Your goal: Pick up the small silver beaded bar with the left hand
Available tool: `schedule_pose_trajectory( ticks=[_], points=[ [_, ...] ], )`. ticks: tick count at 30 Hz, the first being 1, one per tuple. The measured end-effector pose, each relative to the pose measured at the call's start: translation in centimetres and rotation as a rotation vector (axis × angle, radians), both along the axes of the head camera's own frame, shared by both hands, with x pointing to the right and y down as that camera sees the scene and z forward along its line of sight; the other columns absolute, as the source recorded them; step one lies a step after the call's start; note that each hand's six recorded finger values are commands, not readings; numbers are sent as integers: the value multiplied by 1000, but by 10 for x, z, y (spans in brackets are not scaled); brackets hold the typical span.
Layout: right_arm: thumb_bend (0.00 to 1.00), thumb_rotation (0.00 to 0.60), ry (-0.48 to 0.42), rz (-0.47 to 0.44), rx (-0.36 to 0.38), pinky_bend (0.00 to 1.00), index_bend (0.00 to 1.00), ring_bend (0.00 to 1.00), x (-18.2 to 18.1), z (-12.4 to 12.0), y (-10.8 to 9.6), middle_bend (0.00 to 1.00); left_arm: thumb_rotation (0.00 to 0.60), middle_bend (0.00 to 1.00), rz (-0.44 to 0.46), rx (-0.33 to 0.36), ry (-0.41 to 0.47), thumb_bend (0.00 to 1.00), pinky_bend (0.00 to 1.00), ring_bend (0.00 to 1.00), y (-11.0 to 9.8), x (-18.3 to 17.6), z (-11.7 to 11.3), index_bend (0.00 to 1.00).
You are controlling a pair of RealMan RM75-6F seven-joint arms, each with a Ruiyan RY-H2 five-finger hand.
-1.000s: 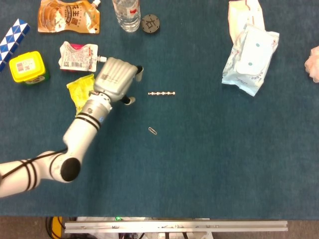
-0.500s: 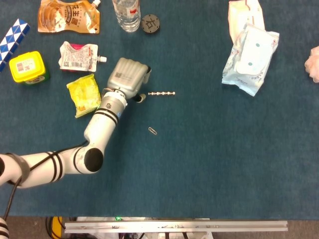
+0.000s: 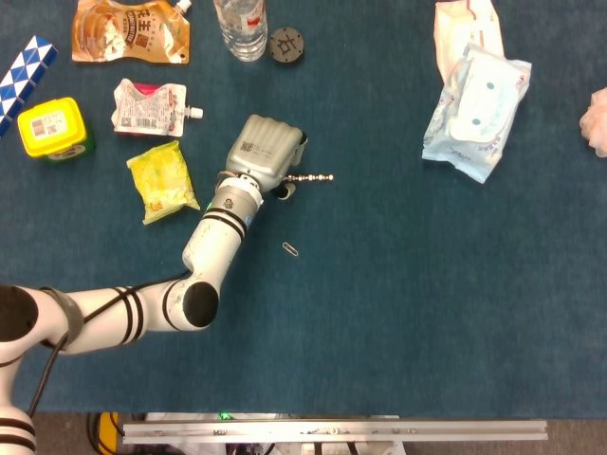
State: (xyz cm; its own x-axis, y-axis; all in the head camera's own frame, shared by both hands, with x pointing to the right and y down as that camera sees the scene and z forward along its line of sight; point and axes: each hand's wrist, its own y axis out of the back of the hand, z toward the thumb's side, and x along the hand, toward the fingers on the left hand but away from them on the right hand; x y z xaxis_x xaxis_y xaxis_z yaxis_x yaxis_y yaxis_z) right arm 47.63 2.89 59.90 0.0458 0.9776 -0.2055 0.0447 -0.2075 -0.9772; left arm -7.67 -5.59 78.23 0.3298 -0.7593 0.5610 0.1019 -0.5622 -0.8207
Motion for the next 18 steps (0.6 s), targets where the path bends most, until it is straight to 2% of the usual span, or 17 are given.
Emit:
schedule_pose_trajectory(
  ticks=[14, 18],
  points=[
    [189, 600, 2, 22, 7, 324, 159, 297, 9, -5, 4, 325, 600, 920, -9, -6, -27, 199, 1000, 952, 0, 12, 10, 521],
    [189, 600, 2, 24, 8, 324, 159, 298, 10, -5, 4, 325, 600, 921, -15, -10, -30, 245, 1000, 952, -1, 10, 12, 533]
  ],
)
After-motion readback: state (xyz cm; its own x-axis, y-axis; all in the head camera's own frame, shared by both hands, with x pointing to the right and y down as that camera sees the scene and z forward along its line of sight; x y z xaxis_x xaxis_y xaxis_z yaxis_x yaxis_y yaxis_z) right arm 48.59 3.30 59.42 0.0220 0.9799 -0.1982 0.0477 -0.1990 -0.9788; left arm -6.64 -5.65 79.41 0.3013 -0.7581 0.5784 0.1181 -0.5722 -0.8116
